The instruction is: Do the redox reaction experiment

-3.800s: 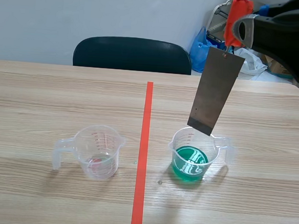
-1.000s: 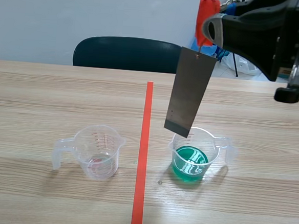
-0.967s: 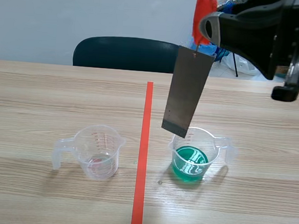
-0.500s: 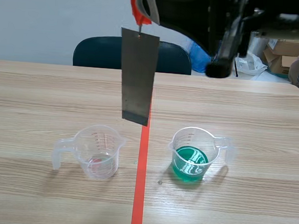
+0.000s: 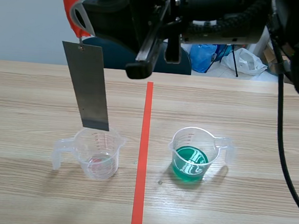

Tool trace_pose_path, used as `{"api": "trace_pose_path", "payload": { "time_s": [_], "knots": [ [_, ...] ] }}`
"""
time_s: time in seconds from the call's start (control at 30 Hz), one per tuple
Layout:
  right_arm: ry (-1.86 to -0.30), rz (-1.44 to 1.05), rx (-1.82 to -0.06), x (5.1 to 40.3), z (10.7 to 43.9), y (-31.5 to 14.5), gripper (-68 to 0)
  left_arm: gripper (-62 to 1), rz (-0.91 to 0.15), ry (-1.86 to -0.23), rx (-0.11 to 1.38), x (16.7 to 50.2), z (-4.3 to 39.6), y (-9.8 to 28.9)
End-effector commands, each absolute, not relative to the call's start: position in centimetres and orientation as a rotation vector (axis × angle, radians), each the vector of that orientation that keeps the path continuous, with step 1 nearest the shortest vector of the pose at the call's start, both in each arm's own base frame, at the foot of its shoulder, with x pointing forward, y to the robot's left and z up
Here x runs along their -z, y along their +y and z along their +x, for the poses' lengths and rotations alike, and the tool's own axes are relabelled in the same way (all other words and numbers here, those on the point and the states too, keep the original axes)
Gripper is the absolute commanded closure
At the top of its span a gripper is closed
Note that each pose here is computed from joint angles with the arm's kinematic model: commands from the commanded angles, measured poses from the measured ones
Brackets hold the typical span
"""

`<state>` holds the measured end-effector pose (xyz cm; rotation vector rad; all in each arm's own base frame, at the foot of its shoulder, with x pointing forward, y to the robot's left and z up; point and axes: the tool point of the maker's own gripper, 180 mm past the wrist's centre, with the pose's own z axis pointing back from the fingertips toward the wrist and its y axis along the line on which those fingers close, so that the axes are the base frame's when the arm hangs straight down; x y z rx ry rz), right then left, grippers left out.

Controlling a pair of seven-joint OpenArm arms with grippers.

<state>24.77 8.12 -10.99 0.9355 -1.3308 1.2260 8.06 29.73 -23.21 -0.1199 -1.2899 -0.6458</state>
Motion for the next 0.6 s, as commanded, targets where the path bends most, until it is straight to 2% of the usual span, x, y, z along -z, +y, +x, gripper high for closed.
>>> {"api": "trace_pose_path", "payload": {
  "time_s": [0.0, 0.57],
  "knots": [
    [-1.371, 0.937, -1.235, 9.8, 25.1, 8.4, -0.6, -62.3, -0.130, -1.318, 0.637, 22.7, 8.2, 29.4],
    [-1.362, 0.924, -1.218, 10.3, 26.6, 9.3, -0.6, -62.3, -0.130, -1.319, 0.637, 22.7, 8.2, 29.4]
  ]
}}
